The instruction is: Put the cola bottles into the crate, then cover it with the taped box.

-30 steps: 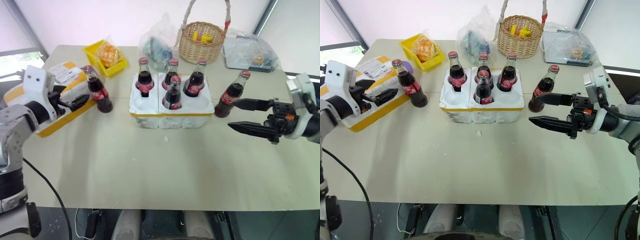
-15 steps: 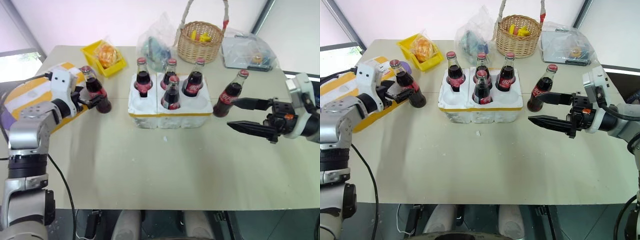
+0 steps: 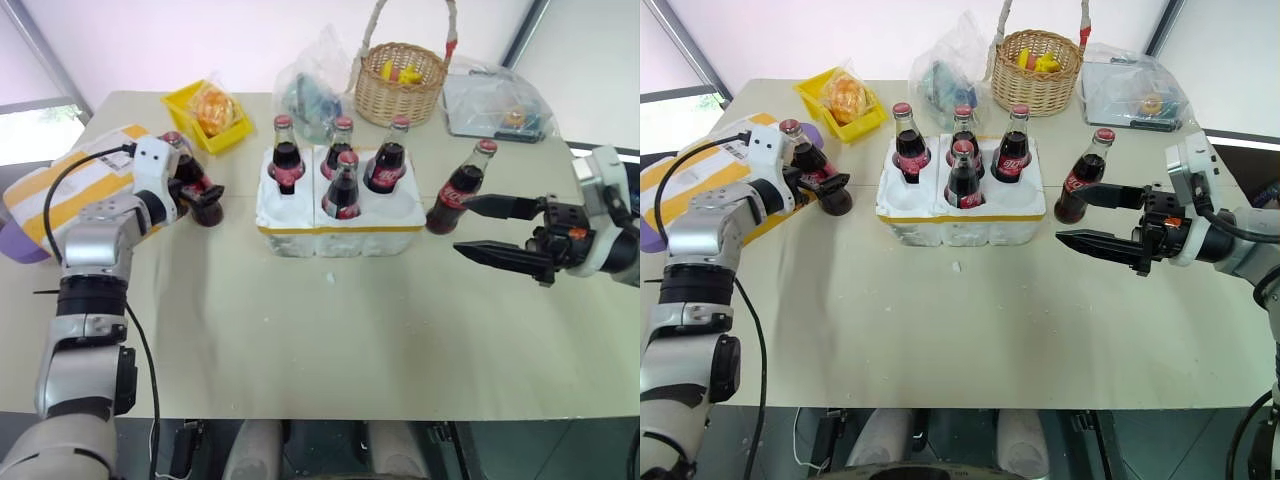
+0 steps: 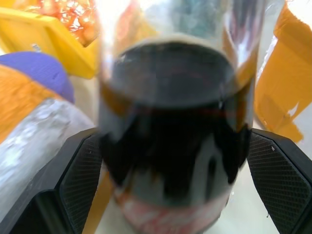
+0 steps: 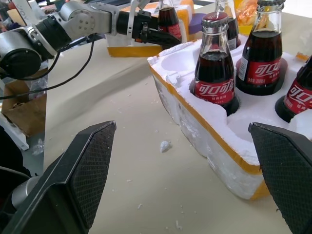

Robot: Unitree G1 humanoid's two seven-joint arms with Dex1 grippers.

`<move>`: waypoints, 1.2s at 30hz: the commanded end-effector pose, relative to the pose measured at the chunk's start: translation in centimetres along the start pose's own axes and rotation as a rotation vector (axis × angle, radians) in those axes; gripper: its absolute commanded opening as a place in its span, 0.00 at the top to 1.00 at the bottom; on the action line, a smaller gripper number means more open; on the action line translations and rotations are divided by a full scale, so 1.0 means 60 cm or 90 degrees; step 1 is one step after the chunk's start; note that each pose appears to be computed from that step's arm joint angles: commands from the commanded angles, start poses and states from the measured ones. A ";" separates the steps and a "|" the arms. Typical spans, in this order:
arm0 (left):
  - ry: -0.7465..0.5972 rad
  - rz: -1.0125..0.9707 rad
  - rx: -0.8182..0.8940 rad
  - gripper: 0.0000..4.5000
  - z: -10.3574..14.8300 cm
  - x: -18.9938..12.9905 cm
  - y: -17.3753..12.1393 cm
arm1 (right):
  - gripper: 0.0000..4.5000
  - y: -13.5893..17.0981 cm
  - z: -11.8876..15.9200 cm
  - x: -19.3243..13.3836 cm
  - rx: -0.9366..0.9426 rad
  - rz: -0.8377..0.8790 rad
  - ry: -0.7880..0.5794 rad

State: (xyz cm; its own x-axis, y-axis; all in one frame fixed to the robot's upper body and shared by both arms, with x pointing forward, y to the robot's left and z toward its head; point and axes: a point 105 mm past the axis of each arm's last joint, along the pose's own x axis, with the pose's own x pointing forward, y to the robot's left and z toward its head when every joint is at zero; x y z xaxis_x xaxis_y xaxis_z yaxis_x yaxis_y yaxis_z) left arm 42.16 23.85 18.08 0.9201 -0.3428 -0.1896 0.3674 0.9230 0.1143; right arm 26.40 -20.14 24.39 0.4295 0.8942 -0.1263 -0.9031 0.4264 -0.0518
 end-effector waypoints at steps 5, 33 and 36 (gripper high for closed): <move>-0.027 -0.028 0.007 0.38 0.034 -0.015 0.003 | 0.00 0.008 0.021 -0.007 -0.034 -0.004 -0.018; -0.117 -0.458 0.039 0.38 0.235 -0.105 -0.189 | 0.00 0.012 0.007 -0.006 -0.023 -0.020 -0.020; -0.111 -0.471 0.045 0.38 0.225 -0.093 -0.206 | 0.00 0.013 0.007 -0.005 -0.023 -0.021 -0.021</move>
State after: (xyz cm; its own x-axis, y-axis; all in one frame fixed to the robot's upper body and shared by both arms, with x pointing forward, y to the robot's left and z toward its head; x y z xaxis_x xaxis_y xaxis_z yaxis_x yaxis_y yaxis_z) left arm 35.19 12.69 28.86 0.4558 -0.8800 -0.1336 0.8863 0.4626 -0.0232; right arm 26.10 -20.20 23.49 0.4622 0.8772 -0.1299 -0.8865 0.4610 -0.0409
